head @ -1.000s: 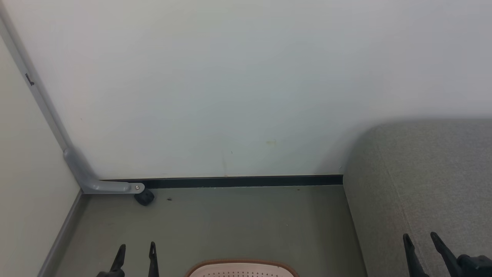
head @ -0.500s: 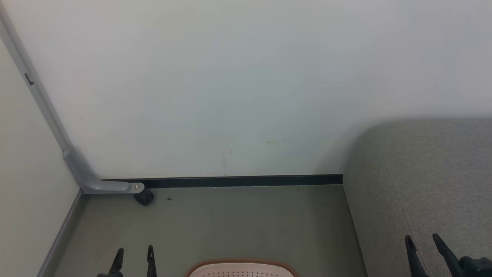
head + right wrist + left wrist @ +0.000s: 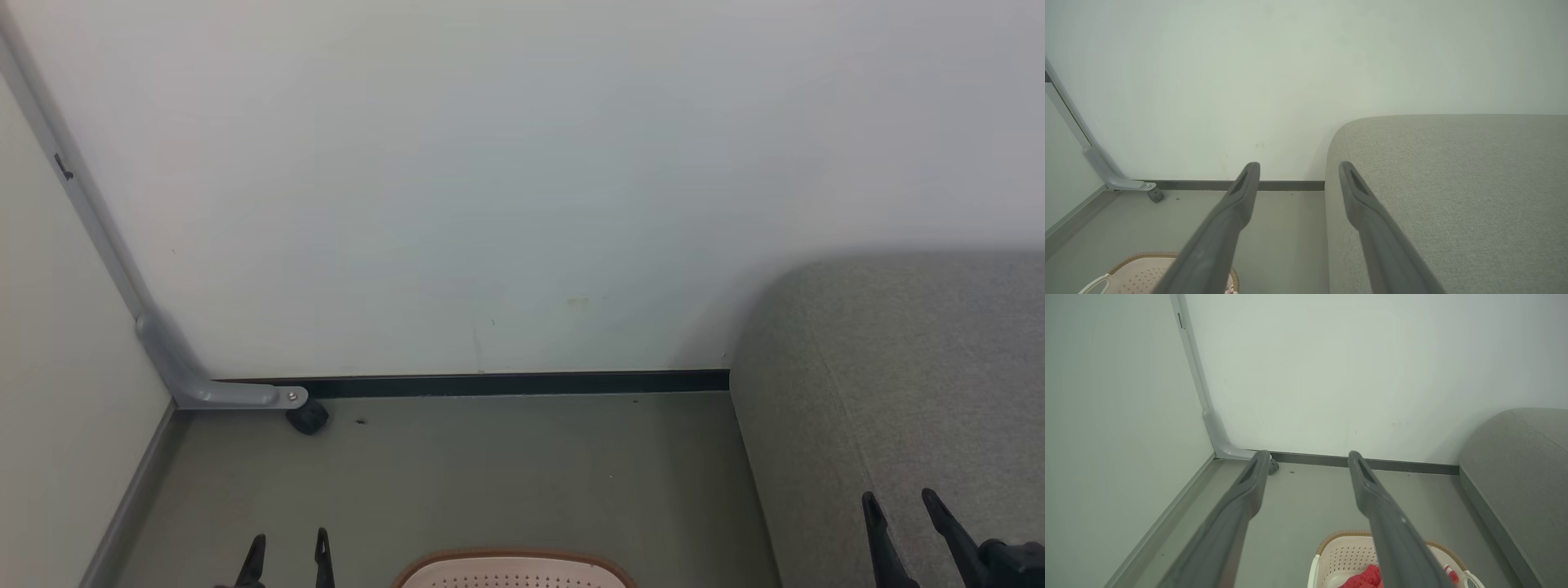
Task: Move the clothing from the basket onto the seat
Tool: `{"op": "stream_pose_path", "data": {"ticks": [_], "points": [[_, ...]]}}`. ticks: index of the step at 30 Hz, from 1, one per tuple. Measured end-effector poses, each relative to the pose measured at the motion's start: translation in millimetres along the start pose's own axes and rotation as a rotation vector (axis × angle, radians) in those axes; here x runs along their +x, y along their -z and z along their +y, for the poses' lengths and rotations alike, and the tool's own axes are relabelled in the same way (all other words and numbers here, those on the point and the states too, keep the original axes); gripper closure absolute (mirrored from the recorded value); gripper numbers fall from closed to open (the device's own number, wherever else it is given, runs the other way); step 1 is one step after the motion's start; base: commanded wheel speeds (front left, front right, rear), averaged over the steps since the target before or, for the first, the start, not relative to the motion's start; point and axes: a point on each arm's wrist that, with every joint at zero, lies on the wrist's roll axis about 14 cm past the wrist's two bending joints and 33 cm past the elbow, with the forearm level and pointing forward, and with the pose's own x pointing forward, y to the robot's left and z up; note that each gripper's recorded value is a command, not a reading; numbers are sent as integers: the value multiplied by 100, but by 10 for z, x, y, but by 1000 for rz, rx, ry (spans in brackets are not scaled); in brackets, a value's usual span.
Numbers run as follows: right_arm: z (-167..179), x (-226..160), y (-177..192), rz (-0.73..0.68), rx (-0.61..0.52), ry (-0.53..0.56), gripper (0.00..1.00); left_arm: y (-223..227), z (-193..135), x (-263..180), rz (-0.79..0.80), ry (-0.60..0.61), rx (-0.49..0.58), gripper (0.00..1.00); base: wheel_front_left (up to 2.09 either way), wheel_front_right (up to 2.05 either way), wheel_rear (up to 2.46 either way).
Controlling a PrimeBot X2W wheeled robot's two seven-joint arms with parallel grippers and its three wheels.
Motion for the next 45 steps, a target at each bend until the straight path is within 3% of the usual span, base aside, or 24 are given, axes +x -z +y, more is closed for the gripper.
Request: {"op": "stream_pose_path", "data": {"ticks": [7, 18, 25, 31, 45], "points": [[15, 31, -25, -8, 4, -9, 0, 120, -99, -13, 37, 22, 2, 0, 0, 0, 0], [59, 138, -139, -41, -2, -56, 0, 652, -425, -45, 243, 117, 41, 0, 0, 0, 0], [17, 343, -399, -114, -18, -84, 0, 900, -694, 47, 355, 210, 88, 0, 0, 0, 0], [-21, 496, -513, -150, -23, -101, 0, 1059, -1106, 94, 442, 322, 25, 0, 0, 0, 0], [-292, 881, -695, -220, -33, -86, 0, 1570, -1376, 323, 638, 368, -80, 0, 0, 0, 0]]}}
